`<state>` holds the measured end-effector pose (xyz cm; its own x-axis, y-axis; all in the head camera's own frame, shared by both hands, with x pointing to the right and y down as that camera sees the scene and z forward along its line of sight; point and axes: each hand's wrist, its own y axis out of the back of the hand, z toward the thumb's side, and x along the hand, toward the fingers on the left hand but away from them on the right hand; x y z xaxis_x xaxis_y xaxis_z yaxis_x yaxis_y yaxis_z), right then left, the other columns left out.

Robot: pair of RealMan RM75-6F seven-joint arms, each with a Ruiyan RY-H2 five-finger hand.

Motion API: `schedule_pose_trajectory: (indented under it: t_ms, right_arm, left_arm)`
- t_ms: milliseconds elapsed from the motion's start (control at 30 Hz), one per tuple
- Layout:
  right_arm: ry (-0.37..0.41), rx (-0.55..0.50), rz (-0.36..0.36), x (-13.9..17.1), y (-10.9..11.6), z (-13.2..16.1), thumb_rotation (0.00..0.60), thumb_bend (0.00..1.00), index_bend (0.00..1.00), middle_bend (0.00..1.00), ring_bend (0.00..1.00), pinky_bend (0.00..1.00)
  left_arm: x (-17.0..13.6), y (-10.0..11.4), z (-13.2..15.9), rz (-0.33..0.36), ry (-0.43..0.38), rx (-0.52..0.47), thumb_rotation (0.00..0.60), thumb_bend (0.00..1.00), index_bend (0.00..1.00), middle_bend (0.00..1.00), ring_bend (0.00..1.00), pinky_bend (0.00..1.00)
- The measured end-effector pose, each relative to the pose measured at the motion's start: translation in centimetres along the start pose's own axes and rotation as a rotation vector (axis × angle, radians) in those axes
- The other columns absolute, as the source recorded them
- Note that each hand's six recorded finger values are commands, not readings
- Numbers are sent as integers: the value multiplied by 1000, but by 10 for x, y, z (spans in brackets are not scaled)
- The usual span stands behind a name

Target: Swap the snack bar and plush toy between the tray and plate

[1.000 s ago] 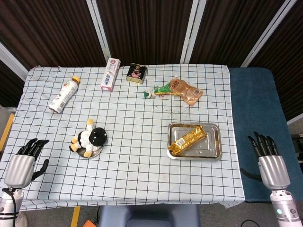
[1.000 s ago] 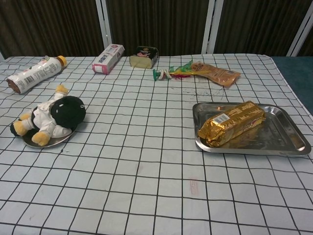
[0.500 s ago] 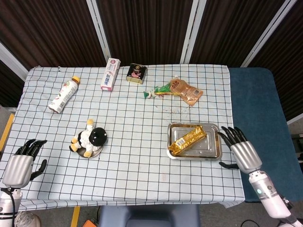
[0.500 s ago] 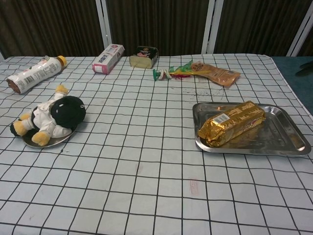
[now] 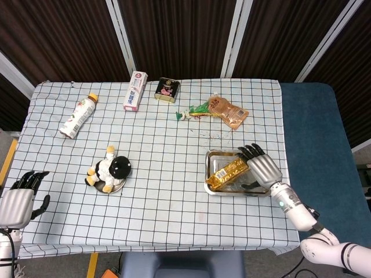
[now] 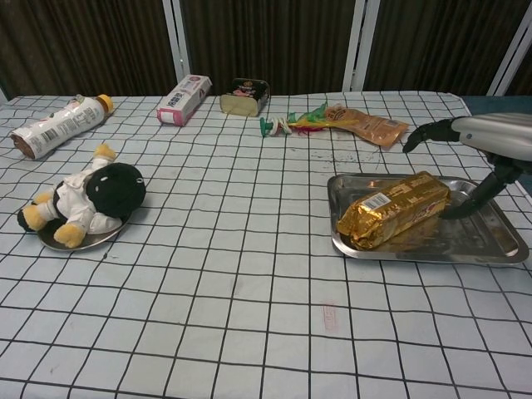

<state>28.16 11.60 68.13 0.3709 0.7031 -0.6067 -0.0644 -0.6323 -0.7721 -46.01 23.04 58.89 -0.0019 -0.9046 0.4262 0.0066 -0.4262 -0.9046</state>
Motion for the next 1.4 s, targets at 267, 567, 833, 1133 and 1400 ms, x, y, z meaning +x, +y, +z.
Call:
schedule_pose_trajectory:
  t_ms: [267,567,833,1133,1400]
  right_arm:
    - [-23,-3,56,-26,-15,2,600,99,349,233,210,150]
    - [-40,7,62,-52,-29,4,600,98,609,401,422,306]
    - [-37,49,-86,-53,-17,7,600,99,939,694,735,577]
    - [45,-29,-203,-59,2,36,600,98,944,704,755,598]
    - [158,-41,-245,-97,19,90,600,98,945,704,756,599]
  left_arm:
    - [0,0,-3,-10,12,0,600,440,184,232,155,324]
    - [0,2,-5,-7,18,-12,600,435,184,232,155,324]
    - [-1,2,-5,-13,18,-17,600,434,184,232,155,324]
    - [0,-2,-2,-40,14,-4,600,435,184,233,155,324]
    - [0,-3,0,-50,9,7,600,437,185,233,155,324]
